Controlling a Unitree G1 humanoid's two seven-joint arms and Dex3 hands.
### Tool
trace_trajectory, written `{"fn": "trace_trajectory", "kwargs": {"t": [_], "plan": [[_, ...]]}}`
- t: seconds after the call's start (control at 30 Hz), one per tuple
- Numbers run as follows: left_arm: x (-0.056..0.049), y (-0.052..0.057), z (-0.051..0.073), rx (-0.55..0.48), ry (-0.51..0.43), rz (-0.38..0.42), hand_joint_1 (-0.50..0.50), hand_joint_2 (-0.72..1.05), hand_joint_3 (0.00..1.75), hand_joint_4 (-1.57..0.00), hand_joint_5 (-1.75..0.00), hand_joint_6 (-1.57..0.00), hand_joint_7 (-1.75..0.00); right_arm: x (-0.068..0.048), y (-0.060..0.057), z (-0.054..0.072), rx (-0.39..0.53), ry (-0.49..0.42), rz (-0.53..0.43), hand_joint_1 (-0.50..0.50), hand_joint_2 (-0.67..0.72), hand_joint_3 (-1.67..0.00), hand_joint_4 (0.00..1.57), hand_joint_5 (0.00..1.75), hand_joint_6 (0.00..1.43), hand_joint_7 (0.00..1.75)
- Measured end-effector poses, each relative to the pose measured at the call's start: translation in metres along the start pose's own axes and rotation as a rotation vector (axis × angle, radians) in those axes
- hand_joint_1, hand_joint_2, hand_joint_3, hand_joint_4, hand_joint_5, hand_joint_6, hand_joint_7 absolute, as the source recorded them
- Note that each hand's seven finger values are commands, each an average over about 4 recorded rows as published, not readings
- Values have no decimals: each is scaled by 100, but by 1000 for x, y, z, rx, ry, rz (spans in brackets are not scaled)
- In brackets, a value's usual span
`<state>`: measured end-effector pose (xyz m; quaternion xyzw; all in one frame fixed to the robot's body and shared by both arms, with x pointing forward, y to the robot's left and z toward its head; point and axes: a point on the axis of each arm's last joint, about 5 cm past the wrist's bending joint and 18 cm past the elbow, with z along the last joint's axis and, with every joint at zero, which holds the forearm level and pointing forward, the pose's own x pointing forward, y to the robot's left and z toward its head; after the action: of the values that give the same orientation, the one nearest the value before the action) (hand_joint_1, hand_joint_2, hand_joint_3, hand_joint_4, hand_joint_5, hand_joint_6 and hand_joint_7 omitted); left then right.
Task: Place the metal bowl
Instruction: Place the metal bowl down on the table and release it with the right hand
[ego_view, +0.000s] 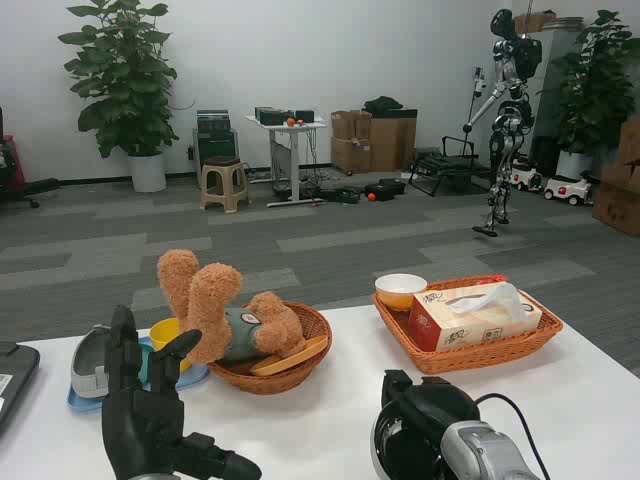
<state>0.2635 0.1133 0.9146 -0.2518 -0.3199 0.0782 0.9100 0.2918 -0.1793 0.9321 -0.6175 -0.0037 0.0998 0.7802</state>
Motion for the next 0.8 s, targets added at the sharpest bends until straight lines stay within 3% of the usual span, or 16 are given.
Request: {"fn": "trace_trajectory", "kwargs": {"t": [0.17, 0.8], "plan": [[-7, 0, 3, -25, -5, -1, -46, -59, 0, -112, -133, 0, -7, 1, 3, -3, 104, 9, -21, 0, -16, -111, 20, 136, 6, 154], [-7, 0, 3, -25, -5, 0, -46, -61, 0, -112, -133, 0, -7, 2, 10, -8, 111, 33, 11, 0, -16, -111, 20, 136, 6, 154]]}}
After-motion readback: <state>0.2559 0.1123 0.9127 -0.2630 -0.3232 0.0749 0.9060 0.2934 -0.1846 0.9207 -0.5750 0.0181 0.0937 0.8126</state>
